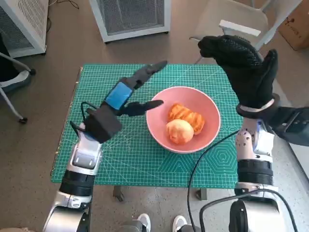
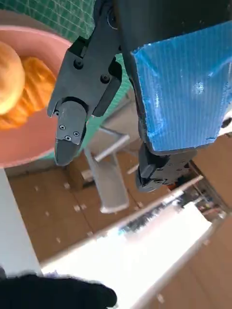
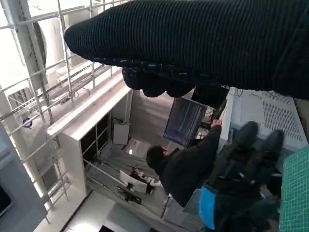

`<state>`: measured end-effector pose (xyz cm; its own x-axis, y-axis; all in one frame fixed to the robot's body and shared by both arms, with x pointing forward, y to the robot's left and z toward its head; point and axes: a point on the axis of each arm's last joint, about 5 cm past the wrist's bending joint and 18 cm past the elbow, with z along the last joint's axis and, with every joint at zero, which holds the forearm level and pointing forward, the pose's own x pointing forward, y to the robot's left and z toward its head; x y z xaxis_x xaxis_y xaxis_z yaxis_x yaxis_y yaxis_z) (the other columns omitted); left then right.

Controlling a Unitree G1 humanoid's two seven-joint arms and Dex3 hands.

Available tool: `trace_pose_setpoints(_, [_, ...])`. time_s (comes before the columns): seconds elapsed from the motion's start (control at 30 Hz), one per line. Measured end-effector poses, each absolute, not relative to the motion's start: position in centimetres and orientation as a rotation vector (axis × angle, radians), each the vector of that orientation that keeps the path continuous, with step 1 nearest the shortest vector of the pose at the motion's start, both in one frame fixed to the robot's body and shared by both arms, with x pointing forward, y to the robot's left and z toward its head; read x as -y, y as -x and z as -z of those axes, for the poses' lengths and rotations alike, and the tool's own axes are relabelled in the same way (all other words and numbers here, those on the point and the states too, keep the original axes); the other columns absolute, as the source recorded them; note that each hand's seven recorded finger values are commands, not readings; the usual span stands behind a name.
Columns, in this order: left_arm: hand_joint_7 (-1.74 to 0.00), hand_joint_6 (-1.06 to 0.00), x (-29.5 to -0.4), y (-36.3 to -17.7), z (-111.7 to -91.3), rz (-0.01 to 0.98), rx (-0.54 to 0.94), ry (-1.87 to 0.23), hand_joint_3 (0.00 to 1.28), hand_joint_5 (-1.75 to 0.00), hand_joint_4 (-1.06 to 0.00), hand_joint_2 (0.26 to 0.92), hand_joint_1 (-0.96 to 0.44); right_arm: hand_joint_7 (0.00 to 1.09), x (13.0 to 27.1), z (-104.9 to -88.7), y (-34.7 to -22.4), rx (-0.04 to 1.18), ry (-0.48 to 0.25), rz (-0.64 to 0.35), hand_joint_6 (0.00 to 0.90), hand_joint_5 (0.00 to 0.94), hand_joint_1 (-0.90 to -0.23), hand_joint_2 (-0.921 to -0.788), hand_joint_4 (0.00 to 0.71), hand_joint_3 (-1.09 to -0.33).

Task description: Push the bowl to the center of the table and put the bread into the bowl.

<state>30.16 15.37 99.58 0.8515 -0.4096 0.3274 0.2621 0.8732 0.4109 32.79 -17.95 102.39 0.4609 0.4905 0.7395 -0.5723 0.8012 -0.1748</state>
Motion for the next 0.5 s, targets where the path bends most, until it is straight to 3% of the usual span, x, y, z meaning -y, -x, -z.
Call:
trace_pose_setpoints(0.4, [-0.18,-0.35,-16.4,-29.8,-99.4,0.314,0.495,-0.178,0.22,0.00,-0.34,0.921,-0.60,0.58,17.9,-102.4,-32.8,0.873,-0.101,-0.649,0.074,0.003,-0.665,-0.921,0.274,-0.719])
trace_pose_setpoints(0.5, [-0.19,-0.35,-16.6,-29.8,-99.4,0.311,0.509,-0.146,0.28,-0.01,-0.34,0.921,-0.62,0.58,17.9,-102.5,-32.8,0.874,-0.101,-0.650,0.074,0.003,-0.667,-0.921,0.274,-0.718])
